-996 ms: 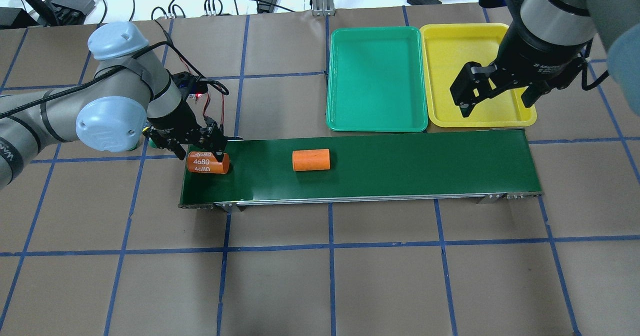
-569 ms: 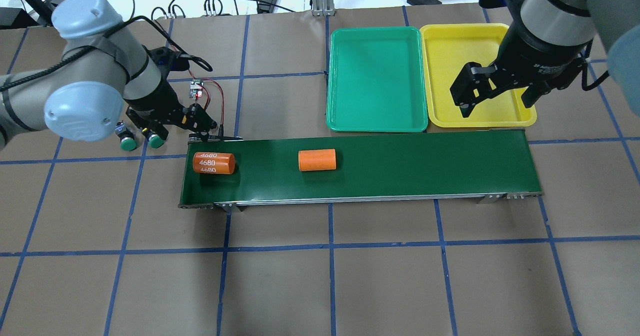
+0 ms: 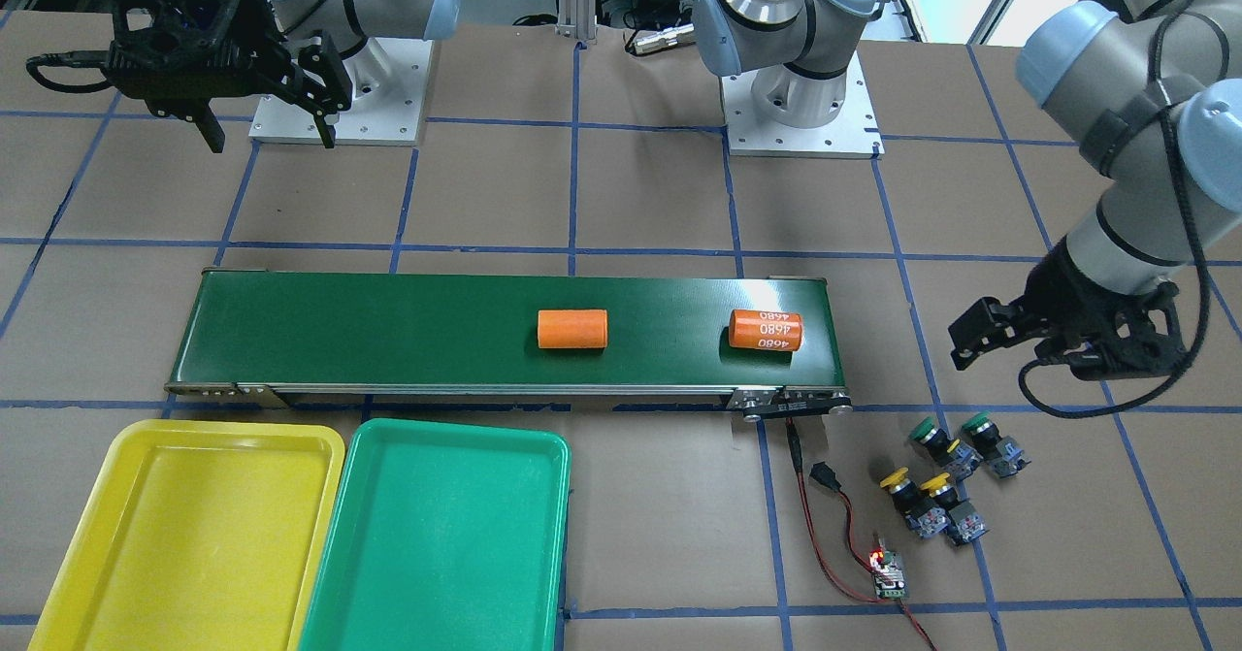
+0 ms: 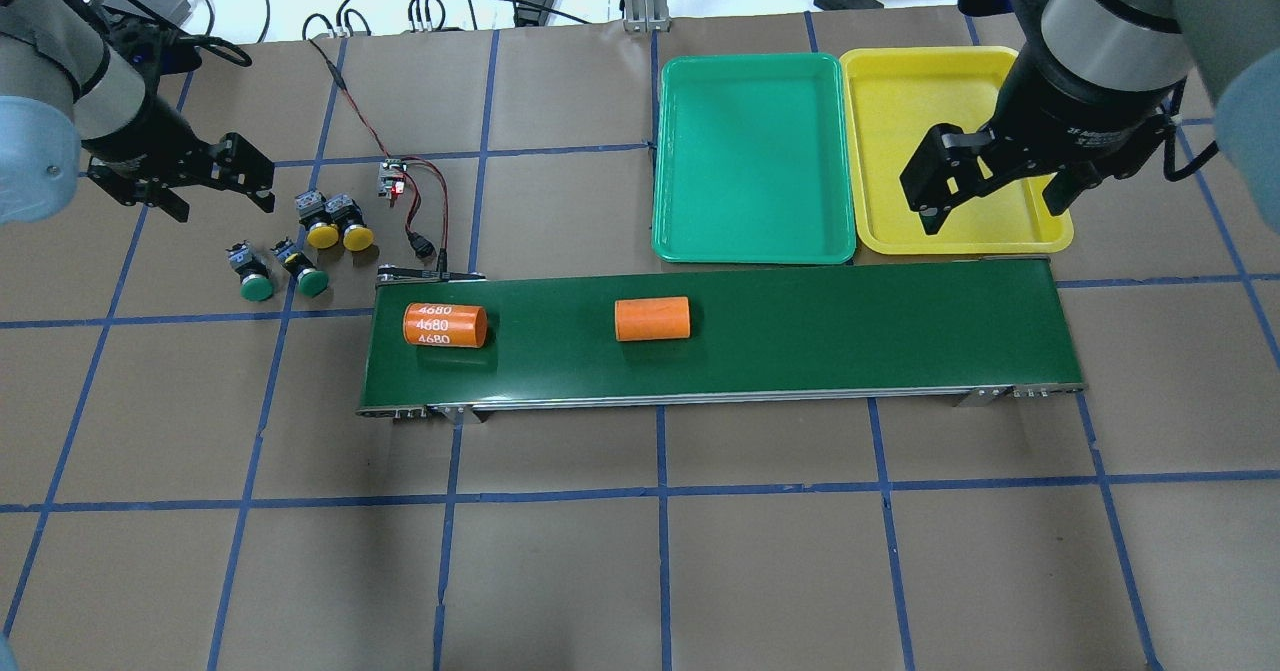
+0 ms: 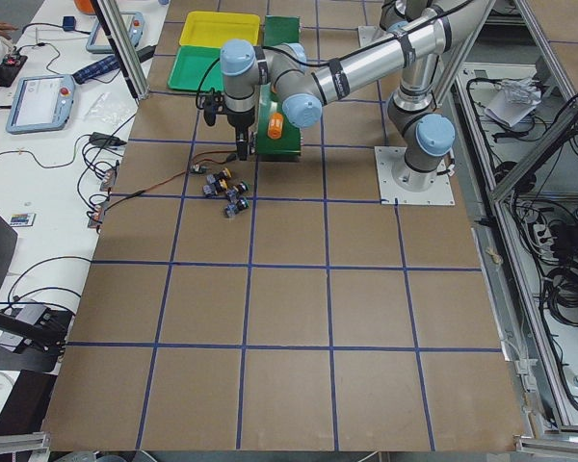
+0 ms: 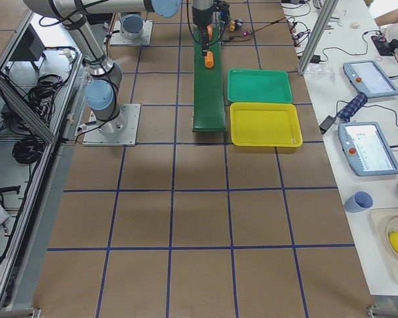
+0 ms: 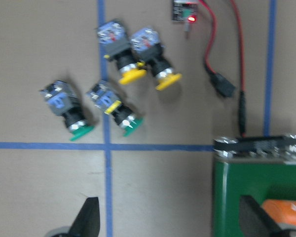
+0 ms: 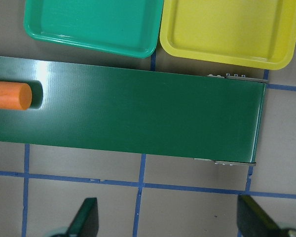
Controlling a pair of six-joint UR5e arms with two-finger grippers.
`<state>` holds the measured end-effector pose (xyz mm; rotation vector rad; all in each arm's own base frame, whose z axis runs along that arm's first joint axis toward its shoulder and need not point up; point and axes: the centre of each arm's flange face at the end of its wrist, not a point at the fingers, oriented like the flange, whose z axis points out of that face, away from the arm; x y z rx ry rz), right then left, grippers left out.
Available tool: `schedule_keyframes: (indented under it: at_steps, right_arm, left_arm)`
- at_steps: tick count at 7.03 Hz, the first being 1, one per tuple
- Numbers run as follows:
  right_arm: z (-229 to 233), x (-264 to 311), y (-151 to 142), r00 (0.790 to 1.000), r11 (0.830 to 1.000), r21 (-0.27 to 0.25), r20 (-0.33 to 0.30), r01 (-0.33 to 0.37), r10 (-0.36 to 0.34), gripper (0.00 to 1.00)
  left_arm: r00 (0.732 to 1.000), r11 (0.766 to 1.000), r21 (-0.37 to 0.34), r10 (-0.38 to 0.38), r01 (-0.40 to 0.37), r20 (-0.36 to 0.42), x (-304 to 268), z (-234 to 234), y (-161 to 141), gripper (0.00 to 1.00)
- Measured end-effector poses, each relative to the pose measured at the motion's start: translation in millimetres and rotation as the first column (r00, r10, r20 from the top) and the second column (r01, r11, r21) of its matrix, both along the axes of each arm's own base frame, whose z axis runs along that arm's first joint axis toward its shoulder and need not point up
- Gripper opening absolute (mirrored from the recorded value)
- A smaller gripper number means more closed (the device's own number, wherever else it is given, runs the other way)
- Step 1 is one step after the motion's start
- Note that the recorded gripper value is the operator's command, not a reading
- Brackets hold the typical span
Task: Sort buttons by color to trays
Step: 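Move the left gripper over the green push-button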
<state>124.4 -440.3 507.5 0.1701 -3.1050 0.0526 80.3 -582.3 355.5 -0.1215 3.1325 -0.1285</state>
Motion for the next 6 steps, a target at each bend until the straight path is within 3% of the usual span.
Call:
schedule_keyframes:
  at_steps: [1, 3, 6]
  right_arm:
    - [0, 0, 0, 1.0, 1.0, 0.0, 0.0, 0.0, 0.0, 1.0]
    - [0, 0, 0, 1.0, 1.0, 0.0, 0.0, 0.0, 0.0, 1.0]
    - [0, 0, 0, 1.0, 1.0, 0.0, 0.0, 0.0, 0.0, 1.0]
  left_arm:
    - [1.0, 1.0, -0.029, -0.009, 0.009, 0.014, 15, -14, -15, 0.75]
    - [1.0, 0.999, -0.035, 0.001, 0.0, 0.015, 42, -53, -33, 0.78]
    - [0.998, 0.998, 0.002, 0.06, -0.06, -0.003, 83, -95, -35, 0.79]
